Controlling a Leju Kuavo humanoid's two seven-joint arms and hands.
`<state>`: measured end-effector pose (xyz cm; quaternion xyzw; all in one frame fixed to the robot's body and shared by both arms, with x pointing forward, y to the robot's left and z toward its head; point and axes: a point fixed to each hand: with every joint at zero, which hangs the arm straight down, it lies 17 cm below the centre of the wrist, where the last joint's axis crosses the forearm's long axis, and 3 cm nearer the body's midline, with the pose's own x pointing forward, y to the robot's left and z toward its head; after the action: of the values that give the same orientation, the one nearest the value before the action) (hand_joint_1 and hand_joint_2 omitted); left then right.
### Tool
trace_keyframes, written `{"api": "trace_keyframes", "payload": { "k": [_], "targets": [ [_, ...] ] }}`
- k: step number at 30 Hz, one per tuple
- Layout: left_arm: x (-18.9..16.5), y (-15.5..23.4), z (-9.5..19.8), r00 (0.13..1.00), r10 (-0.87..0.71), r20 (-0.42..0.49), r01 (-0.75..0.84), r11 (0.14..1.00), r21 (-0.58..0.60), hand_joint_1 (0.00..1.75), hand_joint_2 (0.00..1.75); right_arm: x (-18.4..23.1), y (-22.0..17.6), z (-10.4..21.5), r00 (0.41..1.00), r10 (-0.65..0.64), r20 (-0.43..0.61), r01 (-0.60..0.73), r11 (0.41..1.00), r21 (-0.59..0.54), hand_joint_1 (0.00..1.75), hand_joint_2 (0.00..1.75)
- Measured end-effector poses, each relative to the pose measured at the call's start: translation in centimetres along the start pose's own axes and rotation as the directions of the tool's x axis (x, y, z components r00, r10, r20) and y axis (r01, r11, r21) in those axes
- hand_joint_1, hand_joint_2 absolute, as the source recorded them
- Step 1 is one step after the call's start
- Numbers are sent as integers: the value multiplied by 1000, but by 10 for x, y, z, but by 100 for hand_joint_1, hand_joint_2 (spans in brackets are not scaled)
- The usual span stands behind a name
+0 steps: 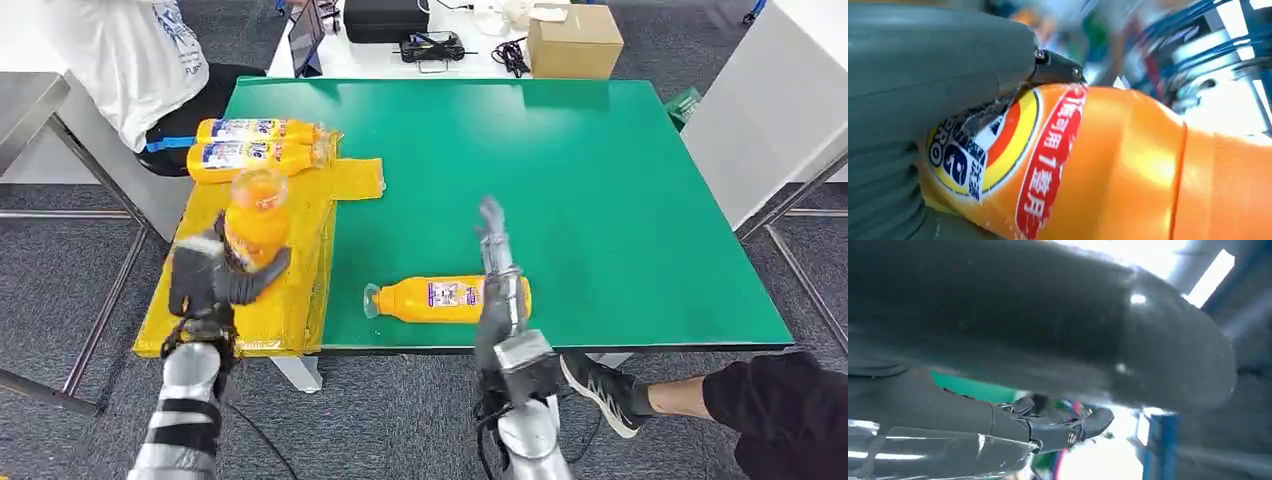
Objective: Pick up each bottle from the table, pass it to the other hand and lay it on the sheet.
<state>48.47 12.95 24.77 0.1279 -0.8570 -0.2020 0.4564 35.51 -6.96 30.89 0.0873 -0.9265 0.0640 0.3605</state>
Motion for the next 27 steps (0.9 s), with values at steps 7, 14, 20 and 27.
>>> {"api": "trace_keyframes", "payload": {
  "k": [7, 14, 20, 27],
  "targets": [
    [9, 19, -46, 860, -501, 93, 502, 865, 20, 175, 175, 30, -14, -22, 996, 10, 93, -6, 999, -40, 0, 0],
    [-29, -11, -56, 751, -647, 134, 660, 740, -131, 175, 175, 34, -9, -29, 994, -12, 106, 14, 1000, -20, 0, 0],
    [-74, -46, -39, 750, -636, 183, 655, 673, -345, 175, 175, 32, 1, -27, 994, -45, 99, 43, 999, 22, 0, 0],
    [-113, -56, -16, 749, -636, 187, 638, 616, -462, 175, 175, 29, 7, -26, 994, -58, 87, 55, 998, 41, 0, 0]
  ]
}}
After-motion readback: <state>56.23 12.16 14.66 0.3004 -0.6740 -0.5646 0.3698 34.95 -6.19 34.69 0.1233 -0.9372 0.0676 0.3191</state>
